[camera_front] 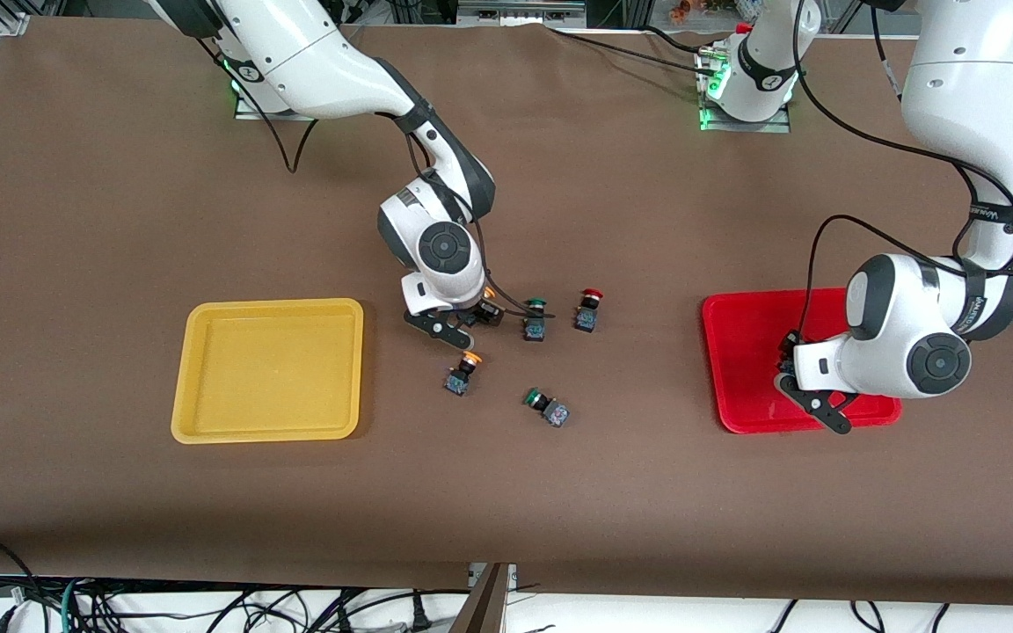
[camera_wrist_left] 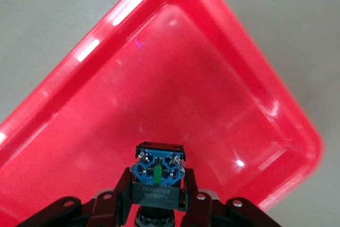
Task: Place red and yellow buttons in trays
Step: 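Carry the red button to the red tray while the right gripper carries orange, then open both grippers to drop the buttons into the red and yellow trays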
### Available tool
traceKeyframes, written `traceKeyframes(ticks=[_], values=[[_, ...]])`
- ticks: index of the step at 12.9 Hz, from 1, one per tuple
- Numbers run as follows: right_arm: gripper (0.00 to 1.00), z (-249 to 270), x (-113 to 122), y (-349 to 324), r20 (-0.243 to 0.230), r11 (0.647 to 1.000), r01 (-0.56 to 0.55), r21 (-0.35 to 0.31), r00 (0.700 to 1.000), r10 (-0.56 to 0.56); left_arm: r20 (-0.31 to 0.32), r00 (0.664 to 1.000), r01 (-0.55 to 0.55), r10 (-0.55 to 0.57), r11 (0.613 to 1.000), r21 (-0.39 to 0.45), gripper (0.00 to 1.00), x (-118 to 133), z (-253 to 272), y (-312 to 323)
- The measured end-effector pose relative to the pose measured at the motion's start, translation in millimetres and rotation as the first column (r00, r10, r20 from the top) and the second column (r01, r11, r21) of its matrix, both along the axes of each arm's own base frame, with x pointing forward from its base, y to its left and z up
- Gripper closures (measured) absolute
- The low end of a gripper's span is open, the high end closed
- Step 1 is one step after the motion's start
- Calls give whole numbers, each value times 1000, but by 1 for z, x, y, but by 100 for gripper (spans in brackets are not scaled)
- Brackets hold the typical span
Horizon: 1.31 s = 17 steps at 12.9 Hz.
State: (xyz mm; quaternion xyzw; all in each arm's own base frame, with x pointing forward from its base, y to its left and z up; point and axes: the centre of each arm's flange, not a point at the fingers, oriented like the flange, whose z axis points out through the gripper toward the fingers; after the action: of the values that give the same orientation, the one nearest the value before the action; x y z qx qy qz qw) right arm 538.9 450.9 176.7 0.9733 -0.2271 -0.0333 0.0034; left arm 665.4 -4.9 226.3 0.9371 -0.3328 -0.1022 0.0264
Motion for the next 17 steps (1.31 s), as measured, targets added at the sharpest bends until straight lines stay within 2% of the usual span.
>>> traceKeyframes(ticks=[2,3,5,7,9,10,13,15,17], values=[[52,1,1,0,5,1000,1,3,1000,-1,45,999,6,-6,1000,-12,59,-14,-30,10],[58,4,2,0,10,1000,1,6,1000,-1,52,999,10,-10,1000,-15,59,-20,-39,10],[58,22,11,-4,30,1000,-1,17,1000,0,62,998,15,-14,1000,-15,59,-22,-35,9],[58,59,31,-29,16,1000,-19,13,1000,19,65,998,19,-18,1000,-17,59,-22,-34,6],[58,99,54,-72,-25,997,-71,44,997,72,69,997,21,-20,1000,-19,44,-21,-33,5],[58,114,67,-101,-43,993,-102,53,994,104,73,997,22,-21,1000,-19,34,-21,-31,4],[58,121,103,-200,-94,983,-174,53,979,179,91,995,33,-31,999,-21,3,-18,-12,-3],[58,108,122,-268,-108,981,-184,55,976,189,83,996,24,-22,999,-23,0,-20,15,-24],[58,91,134,-328,-127,977,-200,71,970,208,48,997,-61,62,998,-21,0,-29,42,-65]])
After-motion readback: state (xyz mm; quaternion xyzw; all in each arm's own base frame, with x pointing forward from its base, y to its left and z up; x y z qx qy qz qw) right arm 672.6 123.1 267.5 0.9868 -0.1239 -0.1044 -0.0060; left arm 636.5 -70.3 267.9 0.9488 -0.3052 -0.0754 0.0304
